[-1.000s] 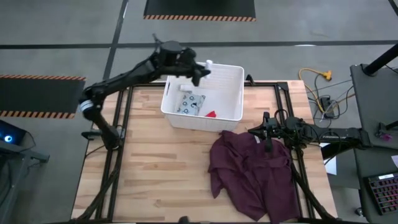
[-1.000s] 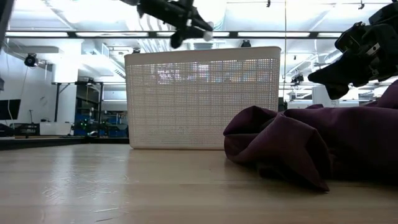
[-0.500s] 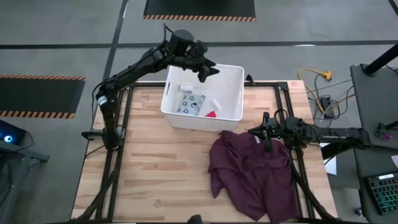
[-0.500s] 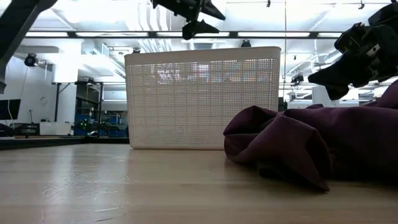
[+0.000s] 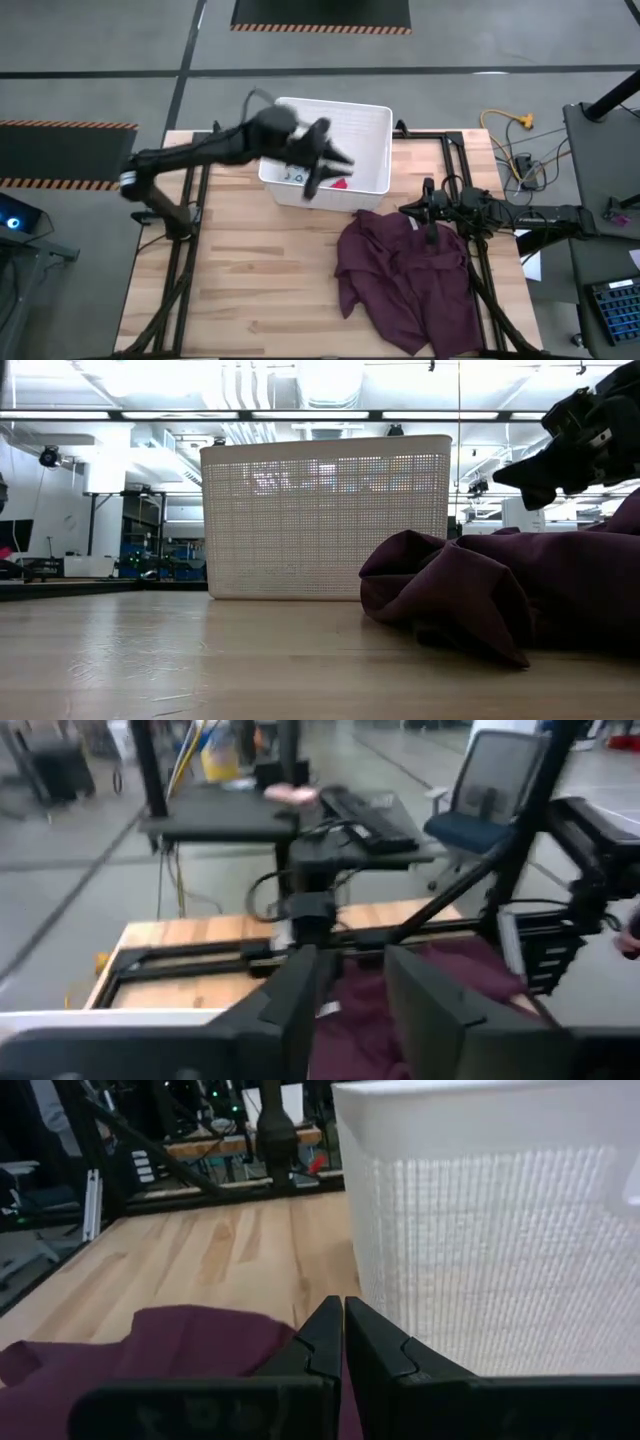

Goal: Pick & place medical supplies in basket/bin
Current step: Return to Home Position

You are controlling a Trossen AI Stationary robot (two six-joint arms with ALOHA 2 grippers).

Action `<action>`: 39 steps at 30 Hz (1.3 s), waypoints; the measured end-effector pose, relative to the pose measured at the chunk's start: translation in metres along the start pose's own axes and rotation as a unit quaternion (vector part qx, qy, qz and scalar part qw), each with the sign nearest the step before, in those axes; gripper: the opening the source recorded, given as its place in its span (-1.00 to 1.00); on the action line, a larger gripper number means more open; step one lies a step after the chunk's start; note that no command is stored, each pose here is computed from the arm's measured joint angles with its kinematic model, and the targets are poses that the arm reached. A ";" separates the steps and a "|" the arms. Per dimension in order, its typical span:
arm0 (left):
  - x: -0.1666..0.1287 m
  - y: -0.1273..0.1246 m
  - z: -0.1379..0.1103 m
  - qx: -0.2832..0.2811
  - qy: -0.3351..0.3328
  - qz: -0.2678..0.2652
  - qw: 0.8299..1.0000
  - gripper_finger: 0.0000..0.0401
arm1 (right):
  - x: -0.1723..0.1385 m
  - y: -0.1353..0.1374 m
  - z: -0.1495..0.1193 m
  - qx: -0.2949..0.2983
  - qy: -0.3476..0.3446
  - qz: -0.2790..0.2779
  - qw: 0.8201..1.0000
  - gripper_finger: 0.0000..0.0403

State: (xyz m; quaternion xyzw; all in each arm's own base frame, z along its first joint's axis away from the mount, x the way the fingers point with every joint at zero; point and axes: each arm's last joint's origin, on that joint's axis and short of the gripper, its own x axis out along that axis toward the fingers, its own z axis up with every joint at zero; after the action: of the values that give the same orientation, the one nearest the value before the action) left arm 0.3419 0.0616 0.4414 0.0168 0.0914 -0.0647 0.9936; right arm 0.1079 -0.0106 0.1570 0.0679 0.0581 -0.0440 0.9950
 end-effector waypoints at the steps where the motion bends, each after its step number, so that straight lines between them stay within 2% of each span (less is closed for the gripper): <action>1: -0.006 -0.010 -0.004 0.005 -0.009 0.005 1.000 -0.54 | 0.000 0.000 0.001 -0.006 -0.003 0.000 1.000 -0.96; 6: -0.048 -0.037 -0.050 0.000 -0.071 0.046 0.996 -0.82 | 0.000 0.000 0.001 -0.005 -0.003 0.000 1.000 -0.96; 10: -0.086 -0.062 -0.095 -0.006 -0.143 0.023 0.989 -0.97 | 0.000 0.000 0.001 0.013 -0.003 0.000 1.000 -0.96; 13: -0.110 -0.083 -0.132 -0.004 -0.171 0.009 0.985 -0.99 | 0.000 0.000 0.001 0.020 -0.003 0.001 1.000 -0.96; 16: -0.127 -0.099 -0.167 0.019 -0.171 0.028 0.985 -1.00 | 0.000 0.000 0.001 0.019 -0.003 0.002 1.000 -0.96; 19: -0.143 -0.107 -0.192 0.048 -0.181 0.040 0.981 -1.00 | 0.000 0.000 0.001 0.018 -0.004 0.003 1.000 -0.96; 24: -0.157 -0.109 -0.231 0.040 -0.178 0.039 0.982 -1.00 | 0.000 0.000 0.001 0.018 -0.004 0.004 1.000 -0.96; 30: -0.168 -0.109 -0.265 0.039 -0.188 0.044 0.980 -1.00 | 0.000 0.000 0.002 0.014 -0.009 0.004 1.000 -0.96; 33: -0.171 -0.107 -0.279 0.018 -0.195 0.048 0.979 -1.00 | 0.000 0.001 0.007 0.013 -0.035 0.007 0.999 -0.96; 35: -0.172 -0.107 -0.288 0.009 -0.191 0.048 0.980 -1.00 | -0.001 0.003 0.013 0.011 -0.066 0.025 0.997 -0.96; 39: -0.177 -0.107 -0.287 0.004 -0.194 0.052 0.980 -1.00 | -0.003 0.006 0.021 -0.012 -0.105 0.069 0.992 -0.96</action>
State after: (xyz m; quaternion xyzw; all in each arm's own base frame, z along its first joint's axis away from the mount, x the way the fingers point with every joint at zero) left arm 0.1042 -0.0089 0.1899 0.0126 -0.1039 -0.0156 0.9944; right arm 0.1082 -0.0074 0.1789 0.0544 -0.0511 0.0190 0.9970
